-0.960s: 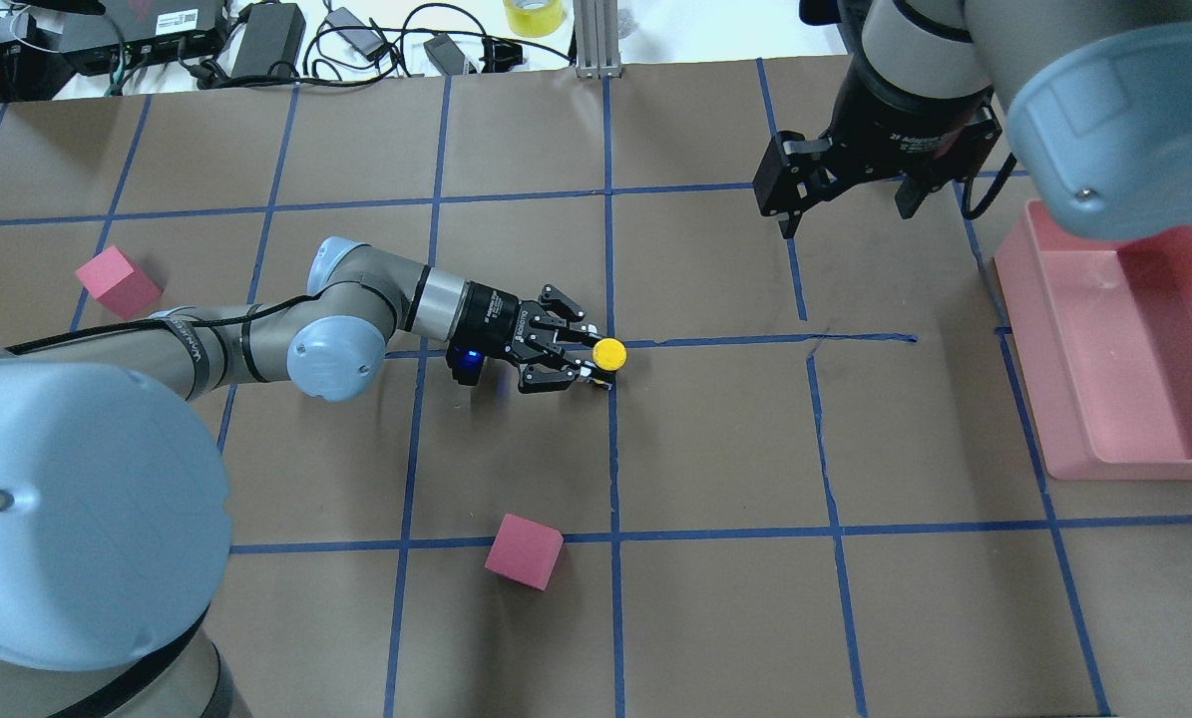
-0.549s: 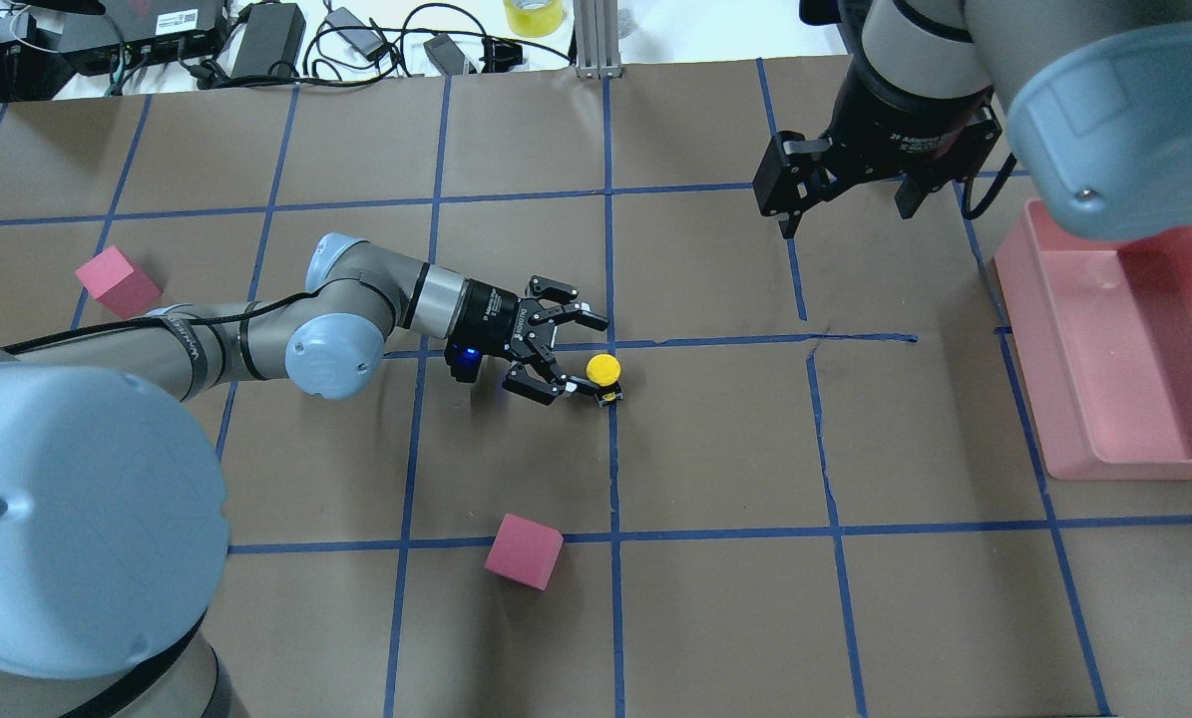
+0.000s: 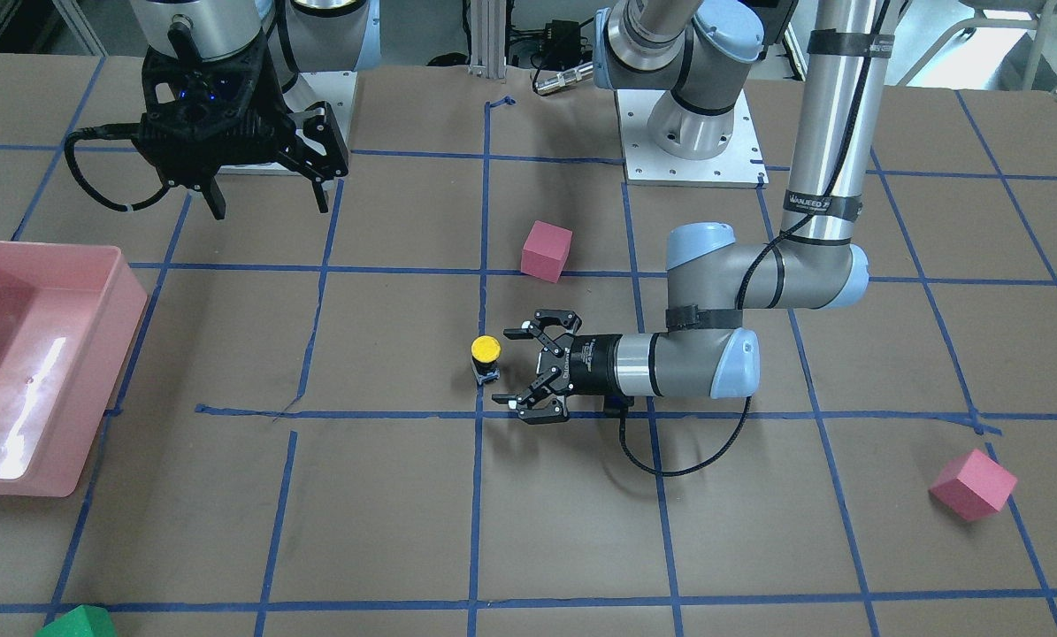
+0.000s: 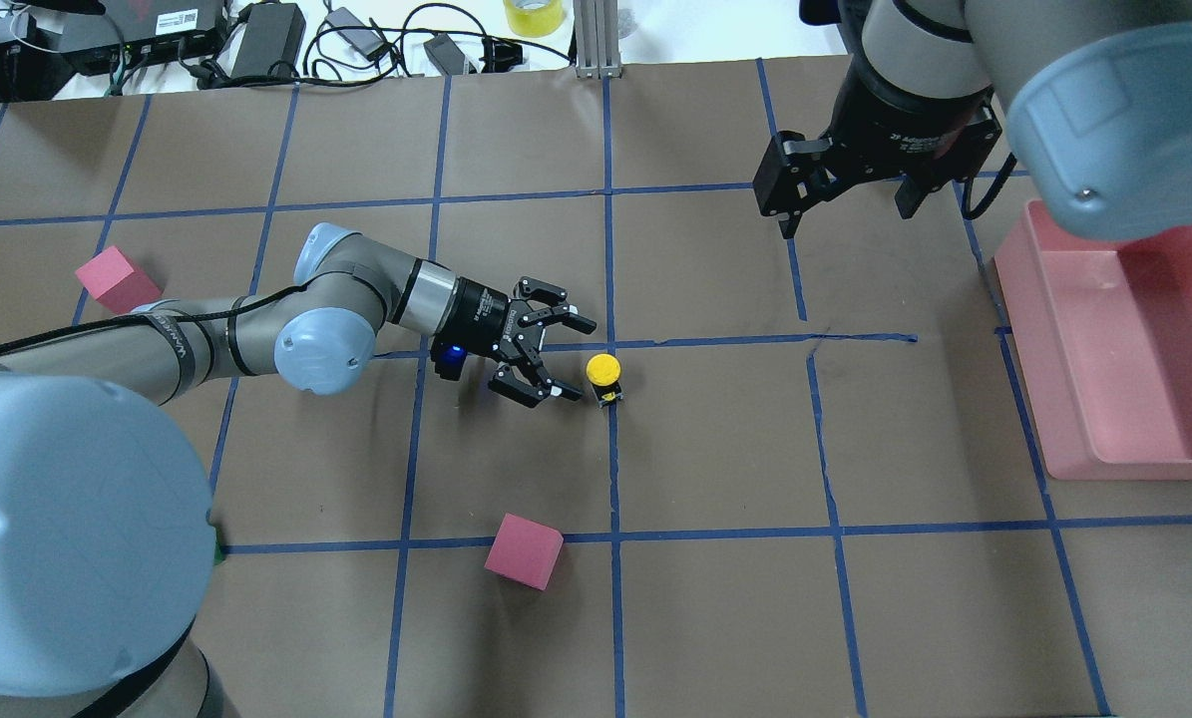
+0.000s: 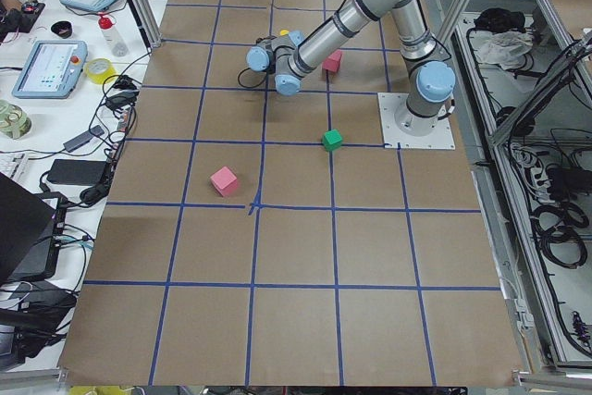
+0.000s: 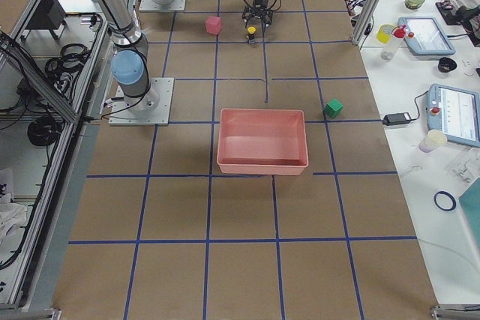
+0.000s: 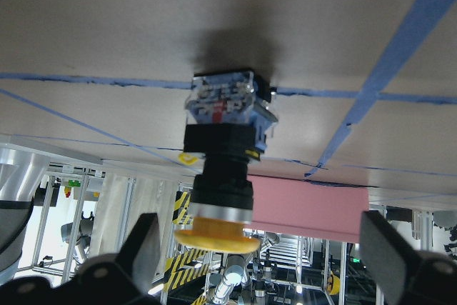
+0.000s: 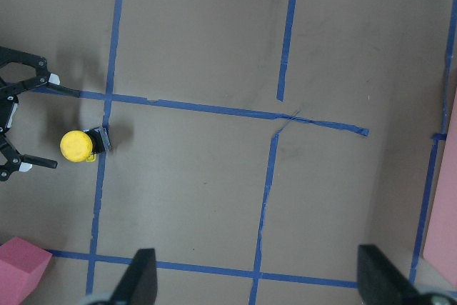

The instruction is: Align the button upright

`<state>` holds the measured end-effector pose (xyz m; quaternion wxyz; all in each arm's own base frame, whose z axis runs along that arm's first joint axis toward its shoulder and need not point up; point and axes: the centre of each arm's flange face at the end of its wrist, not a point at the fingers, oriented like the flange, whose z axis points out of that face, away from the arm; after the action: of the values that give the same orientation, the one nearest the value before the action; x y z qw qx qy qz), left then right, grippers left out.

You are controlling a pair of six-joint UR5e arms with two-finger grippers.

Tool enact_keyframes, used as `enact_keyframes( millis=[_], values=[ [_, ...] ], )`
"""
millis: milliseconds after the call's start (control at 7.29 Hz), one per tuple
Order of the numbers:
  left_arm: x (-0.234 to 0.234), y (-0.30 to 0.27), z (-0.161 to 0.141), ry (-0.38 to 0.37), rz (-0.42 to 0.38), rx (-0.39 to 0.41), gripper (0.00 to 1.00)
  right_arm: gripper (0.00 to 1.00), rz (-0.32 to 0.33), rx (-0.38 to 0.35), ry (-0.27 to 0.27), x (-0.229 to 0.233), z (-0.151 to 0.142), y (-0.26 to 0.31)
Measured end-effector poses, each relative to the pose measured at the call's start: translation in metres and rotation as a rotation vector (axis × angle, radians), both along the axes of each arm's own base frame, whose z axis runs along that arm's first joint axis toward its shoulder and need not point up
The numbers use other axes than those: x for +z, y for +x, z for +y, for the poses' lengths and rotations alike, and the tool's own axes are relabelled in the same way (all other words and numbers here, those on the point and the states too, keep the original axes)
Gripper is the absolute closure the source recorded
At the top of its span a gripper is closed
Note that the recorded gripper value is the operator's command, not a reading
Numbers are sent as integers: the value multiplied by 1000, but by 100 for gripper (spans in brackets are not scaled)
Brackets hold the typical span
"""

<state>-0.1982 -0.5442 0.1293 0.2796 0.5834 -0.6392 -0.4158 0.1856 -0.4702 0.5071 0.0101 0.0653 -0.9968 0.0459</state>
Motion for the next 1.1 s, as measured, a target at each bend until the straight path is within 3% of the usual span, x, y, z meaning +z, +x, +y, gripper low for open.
enact_keyframes(
  millis=[274,549,686,823,1097],
  values=[
    [24,31,-21,-54,-139,-10,0,0,0,0,0,0,0,0],
    [85,58,-51,-221,-320,-72,0,0,0,0,0,0,0,0],
    [121,71,-62,-368,-438,-173,0,0,0,0,0,0,0,0],
    [158,84,-67,-530,-559,-349,0,0,0,0,0,0,0,0],
    [238,107,-62,-799,-716,-794,0,0,0,0,0,0,0,0]
  ],
)
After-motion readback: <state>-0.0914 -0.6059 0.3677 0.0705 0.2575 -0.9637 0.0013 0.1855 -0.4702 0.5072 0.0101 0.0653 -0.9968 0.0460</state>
